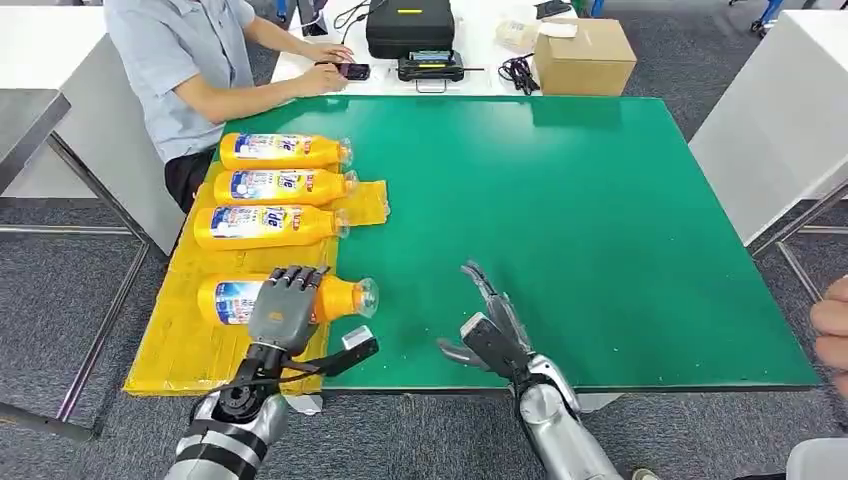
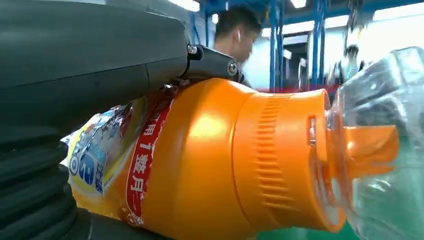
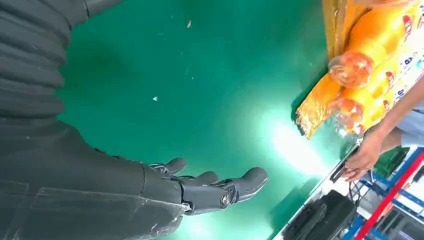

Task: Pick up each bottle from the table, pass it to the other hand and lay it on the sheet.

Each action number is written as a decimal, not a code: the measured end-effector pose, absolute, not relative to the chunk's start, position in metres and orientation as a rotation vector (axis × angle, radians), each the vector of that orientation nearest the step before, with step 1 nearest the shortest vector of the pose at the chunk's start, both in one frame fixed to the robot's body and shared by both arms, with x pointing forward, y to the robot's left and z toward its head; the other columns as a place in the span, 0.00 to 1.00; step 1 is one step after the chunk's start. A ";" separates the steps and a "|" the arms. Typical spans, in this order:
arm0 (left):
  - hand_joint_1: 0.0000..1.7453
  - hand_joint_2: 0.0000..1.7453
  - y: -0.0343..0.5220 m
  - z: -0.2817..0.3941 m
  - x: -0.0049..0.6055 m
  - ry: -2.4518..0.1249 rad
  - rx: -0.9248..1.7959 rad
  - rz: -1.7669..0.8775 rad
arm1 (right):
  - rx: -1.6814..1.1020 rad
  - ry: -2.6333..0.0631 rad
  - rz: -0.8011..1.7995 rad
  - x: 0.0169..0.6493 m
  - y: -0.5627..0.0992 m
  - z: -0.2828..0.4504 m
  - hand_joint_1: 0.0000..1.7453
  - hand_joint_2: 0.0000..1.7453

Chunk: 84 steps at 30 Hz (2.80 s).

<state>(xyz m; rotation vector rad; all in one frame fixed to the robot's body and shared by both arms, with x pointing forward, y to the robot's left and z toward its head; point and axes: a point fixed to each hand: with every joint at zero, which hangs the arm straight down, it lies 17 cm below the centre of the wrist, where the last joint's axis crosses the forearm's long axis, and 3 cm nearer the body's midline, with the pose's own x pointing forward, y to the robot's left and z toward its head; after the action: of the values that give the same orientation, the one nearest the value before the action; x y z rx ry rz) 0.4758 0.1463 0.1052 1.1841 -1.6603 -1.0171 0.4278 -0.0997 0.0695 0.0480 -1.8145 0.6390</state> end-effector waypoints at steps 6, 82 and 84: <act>0.32 1.00 0.145 0.088 0.486 -1.611 1.145 -1.077 | 0.056 -1.810 0.643 0.428 -0.098 0.068 0.00 1.00; 0.00 1.00 0.042 0.158 0.409 -2.043 0.864 -0.881 | 0.108 -1.869 0.409 0.408 -0.123 0.094 0.00 1.00; 0.00 1.00 0.041 0.176 0.402 -2.093 0.832 -0.812 | 0.118 -1.903 0.383 0.407 -0.122 0.109 0.00 1.00</act>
<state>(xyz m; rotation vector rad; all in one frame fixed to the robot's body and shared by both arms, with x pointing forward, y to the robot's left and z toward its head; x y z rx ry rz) 0.4015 0.0406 0.1761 0.8323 -2.0932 -0.8117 0.4070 -0.1224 0.1093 0.1184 -1.9030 0.3829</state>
